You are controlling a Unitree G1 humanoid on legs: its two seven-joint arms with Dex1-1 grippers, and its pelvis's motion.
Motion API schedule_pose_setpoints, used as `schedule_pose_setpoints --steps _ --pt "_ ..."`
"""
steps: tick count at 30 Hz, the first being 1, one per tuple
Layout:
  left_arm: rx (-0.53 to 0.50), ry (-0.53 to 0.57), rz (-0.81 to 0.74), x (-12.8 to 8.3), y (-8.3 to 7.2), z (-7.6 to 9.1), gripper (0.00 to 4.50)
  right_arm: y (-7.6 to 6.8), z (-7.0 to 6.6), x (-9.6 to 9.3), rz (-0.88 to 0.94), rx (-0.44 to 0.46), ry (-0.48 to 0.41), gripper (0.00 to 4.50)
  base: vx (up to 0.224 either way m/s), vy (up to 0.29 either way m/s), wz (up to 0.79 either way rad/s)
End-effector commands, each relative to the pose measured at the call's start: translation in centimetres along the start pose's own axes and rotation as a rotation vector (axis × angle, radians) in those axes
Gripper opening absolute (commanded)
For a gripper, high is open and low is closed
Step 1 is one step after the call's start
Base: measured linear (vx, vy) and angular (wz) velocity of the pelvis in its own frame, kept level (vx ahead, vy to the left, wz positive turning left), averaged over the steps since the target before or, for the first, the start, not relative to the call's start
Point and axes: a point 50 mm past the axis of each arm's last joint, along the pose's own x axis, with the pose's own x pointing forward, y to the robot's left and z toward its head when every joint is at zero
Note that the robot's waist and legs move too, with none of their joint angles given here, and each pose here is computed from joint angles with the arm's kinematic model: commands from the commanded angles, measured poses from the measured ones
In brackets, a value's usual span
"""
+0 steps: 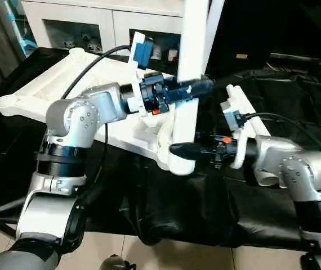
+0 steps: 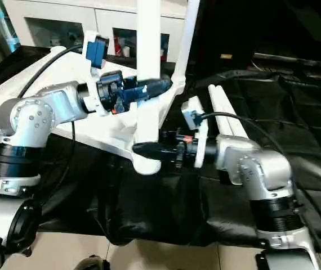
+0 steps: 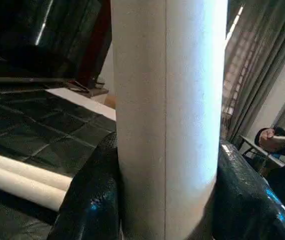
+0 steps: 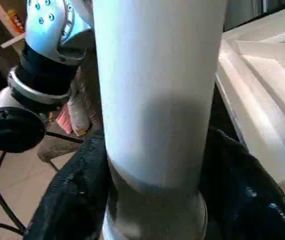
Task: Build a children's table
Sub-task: Pick table leg
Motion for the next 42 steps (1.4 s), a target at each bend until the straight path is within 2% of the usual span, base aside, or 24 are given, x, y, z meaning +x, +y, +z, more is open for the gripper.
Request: schedule_pose_setpoints --steps 1,5,12,13,14,16,18,22,23,26,29,34,35,36,39,42 --pt "0.032 0.008 -0.054 0.5 -0.9 0.4 1.88 -0.1 0.7 -0.2 -0.011 -0.015 -0.011 2.32 0.0 0.0 0.0" --pt "0.032 0.002 -0.046 0.3 -0.8 0.4 1.88 -0.1 0.7 0.0 -0.007 -0.013 -0.018 2.0 0.0 0.0 0.0" --pt "0.05 -0.017 0.034 0.3 -0.2 0.3 1.88 -0.6 0.6 0.5 -0.062 -0.029 -0.04 1.93 0.0 0.0 0.0" --pt "0.051 -0.018 0.038 0.3 -0.1 0.3 2.44 -0.6 0.6 0.5 -0.063 -0.029 -0.04 1.93 0.0 0.0 0.0" --pt "0.04 -0.036 0.099 0.4 0.4 0.4 2.58 -0.8 0.6 0.7 -0.081 -0.034 -0.047 1.93 0.0 0.0 0.0" --pt "0.053 -0.035 0.124 0.4 0.5 0.4 2.58 -0.8 0.6 0.7 -0.087 -0.037 -0.049 1.93 0.0 0.0 0.0" --pt "0.12 -0.032 0.306 0.4 1.6 0.8 2.78 -1.1 0.9 0.8 -0.128 -0.059 -0.063 1.91 0.0 0.0 0.0" --pt "0.093 -0.06 0.324 0.4 1.6 1.1 3.08 -1.1 1.1 1.1 -0.135 -0.067 -0.073 1.91 0.0 0.0 0.0" --pt "0.093 -0.06 0.318 0.4 1.6 1.1 2.71 -1.1 1.1 1.1 -0.135 -0.068 -0.073 1.91 0.0 0.0 0.0" --pt "0.079 -0.064 0.324 0.4 1.5 1.1 2.76 -1.1 1.2 1.2 -0.138 -0.077 -0.072 1.91 0.0 0.0 0.0" --pt "0.073 -0.083 0.365 0.5 1.8 1.1 2.33 -1.2 1.2 1.3 -0.146 -0.082 -0.073 1.91 0.0 0.0 0.0" --pt "0.071 -0.085 0.39 0.7 1.9 1.1 1.95 -1.3 1.3 1.5 -0.16 -0.105 -0.068 1.91 0.0 0.0 0.0" --pt "0.071 -0.073 0.37 0.8 1.7 1.0 1.93 -1.4 1.4 1.5 -0.162 -0.105 -0.068 2.26 0.0 0.0 0.0" --pt "0.072 -0.067 0.362 0.9 1.6 1.0 1.93 -1.5 1.4 1.5 -0.161 -0.098 -0.07 2.26 0.0 0.0 0.0" --pt "0.076 -0.047 0.333 1.0 1.4 0.9 1.85 -1.4 1.6 1.3 -0.134 -0.072 -0.066 2.7 0.0 0.0 0.0" --pt "0.085 -0.023 0.315 1.2 1.3 0.7 1.85 -1.5 1.7 1.1 -0.124 -0.071 -0.03 2.94 0.0 0.0 0.0"
